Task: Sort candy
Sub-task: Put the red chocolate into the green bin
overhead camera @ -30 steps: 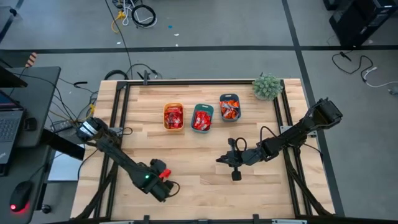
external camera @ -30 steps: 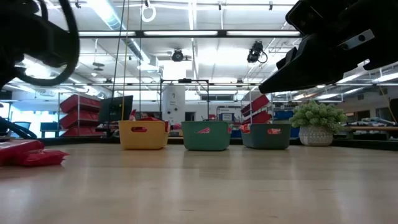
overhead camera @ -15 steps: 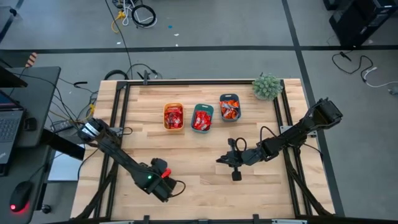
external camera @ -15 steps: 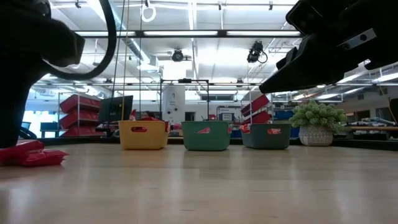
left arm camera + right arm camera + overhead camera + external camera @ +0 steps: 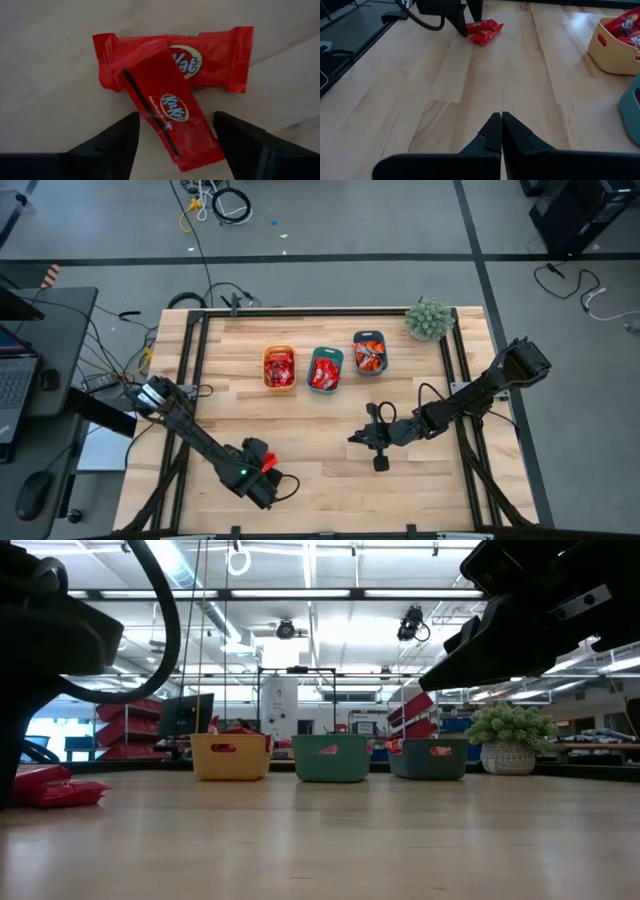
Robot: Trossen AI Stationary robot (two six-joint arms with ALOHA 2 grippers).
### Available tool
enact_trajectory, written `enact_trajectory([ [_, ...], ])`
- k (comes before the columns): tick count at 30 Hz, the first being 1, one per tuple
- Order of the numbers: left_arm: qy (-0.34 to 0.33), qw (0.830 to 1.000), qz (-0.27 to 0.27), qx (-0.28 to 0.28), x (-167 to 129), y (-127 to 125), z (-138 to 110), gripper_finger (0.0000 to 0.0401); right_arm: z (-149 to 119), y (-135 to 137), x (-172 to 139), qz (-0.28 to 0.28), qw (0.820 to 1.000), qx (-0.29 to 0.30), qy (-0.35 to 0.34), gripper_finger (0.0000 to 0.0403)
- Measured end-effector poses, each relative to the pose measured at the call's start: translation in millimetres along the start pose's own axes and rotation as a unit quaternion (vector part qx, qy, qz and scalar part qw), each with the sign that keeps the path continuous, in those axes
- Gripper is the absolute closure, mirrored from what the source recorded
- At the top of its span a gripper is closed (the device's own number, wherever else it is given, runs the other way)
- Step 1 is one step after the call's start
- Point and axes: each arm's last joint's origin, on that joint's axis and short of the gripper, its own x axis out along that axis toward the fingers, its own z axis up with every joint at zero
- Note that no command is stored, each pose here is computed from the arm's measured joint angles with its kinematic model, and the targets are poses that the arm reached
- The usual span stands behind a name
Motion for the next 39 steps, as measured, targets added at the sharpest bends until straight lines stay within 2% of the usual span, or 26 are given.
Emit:
enact_trajectory([
  [4,-0.006,1.000,-0.001,0.012,1,-1,0,0.0144,0,0,0,0.000,1.000,0.000,0.001,0.0403],
  [7,-0.011,0.999,-0.004,0.034,1,-1,0,0.0167,0,0,0,0.000,1.000,0.001,0.000,0.0403],
  [15,-0.016,0.998,-0.007,0.068,-1,-4,0,0.0279,0,0,0,0.000,1.000,0.001,0.000,0.0403],
  [17,-0.027,0.996,0.009,0.084,-5,-3,1,0.0299,0,0,0,0.000,1.000,0.001,0.000,0.0403],
  [23,-0.067,0.988,0.050,0.129,-40,-8,13,0.0315,0,0,0,0.000,1.000,0.002,0.000,0.0403],
  [25,-0.083,0.986,0.044,0.137,-52,-14,21,0.0316,0,1,0,0.001,1.000,0.001,-0.001,0.0403],
  [31,-0.133,0.973,0.020,0.187,-77,-28,64,0.0316,1,4,-1,0.007,1.000,0.001,-0.010,0.0403],
  [39,-0.188,0.946,-0.043,0.260,-83,-45,158,0.0341,1,8,-2,0.014,1.000,0.000,-0.009,0.0403],
])
